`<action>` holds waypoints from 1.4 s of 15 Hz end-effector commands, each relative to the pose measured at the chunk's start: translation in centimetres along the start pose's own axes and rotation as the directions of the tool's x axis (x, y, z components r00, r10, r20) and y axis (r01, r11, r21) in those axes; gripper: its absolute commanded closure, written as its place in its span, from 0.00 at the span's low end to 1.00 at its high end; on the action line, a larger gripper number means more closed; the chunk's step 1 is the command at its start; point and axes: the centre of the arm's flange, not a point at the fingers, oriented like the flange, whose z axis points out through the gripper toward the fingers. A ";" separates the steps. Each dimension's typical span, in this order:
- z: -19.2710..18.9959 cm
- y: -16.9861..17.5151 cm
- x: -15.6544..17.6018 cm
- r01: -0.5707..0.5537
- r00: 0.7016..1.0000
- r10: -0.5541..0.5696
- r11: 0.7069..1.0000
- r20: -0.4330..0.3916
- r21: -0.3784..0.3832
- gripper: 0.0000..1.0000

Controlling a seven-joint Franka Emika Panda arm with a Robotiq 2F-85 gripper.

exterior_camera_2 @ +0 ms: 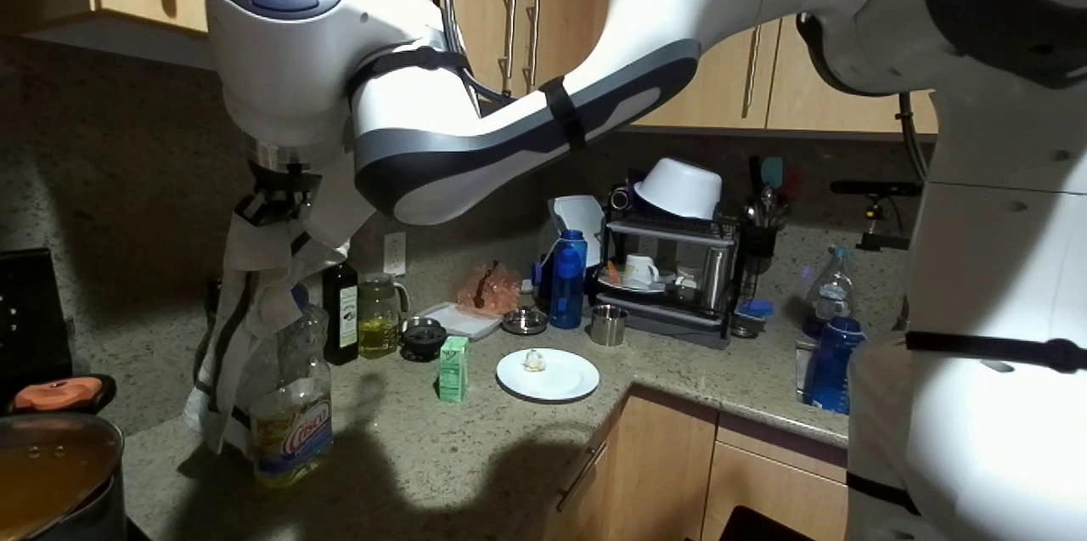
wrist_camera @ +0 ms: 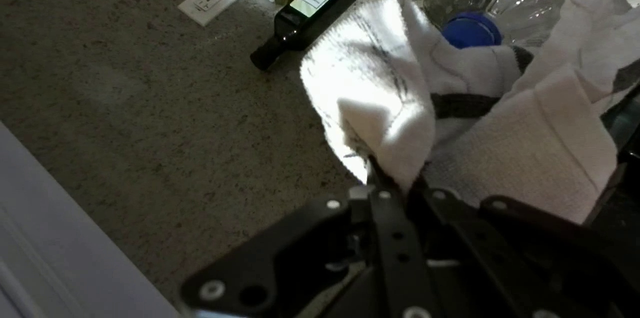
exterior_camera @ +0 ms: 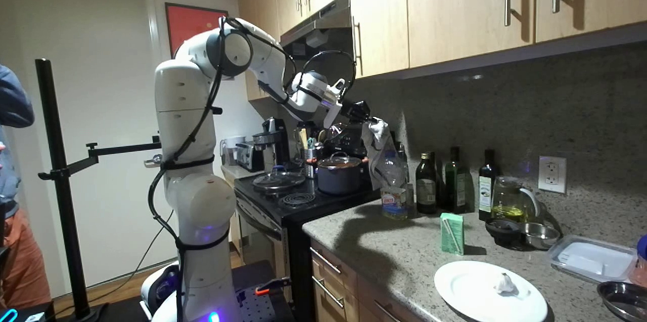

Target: Place the white towel over the bottle on the left side of the counter

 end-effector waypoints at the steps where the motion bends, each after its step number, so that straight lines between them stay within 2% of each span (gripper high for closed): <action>1: -0.2 -0.8 0.9 -0.003 0.998 0.004 1.000 -0.056 0.006 0.96; 6: -0.9 -1.7 3.0 0.016 0.993 -0.015 1.000 -0.115 0.006 0.96; 10: -0.8 0.0 3.8 -0.019 0.991 0.012 0.999 -0.133 -0.048 0.96; 16: 1.1 3.5 2.8 -0.084 0.991 0.073 0.992 -0.110 -0.098 0.96; 21: 0.3 3.9 2.1 -0.084 0.994 0.074 0.990 -0.086 -0.117 0.96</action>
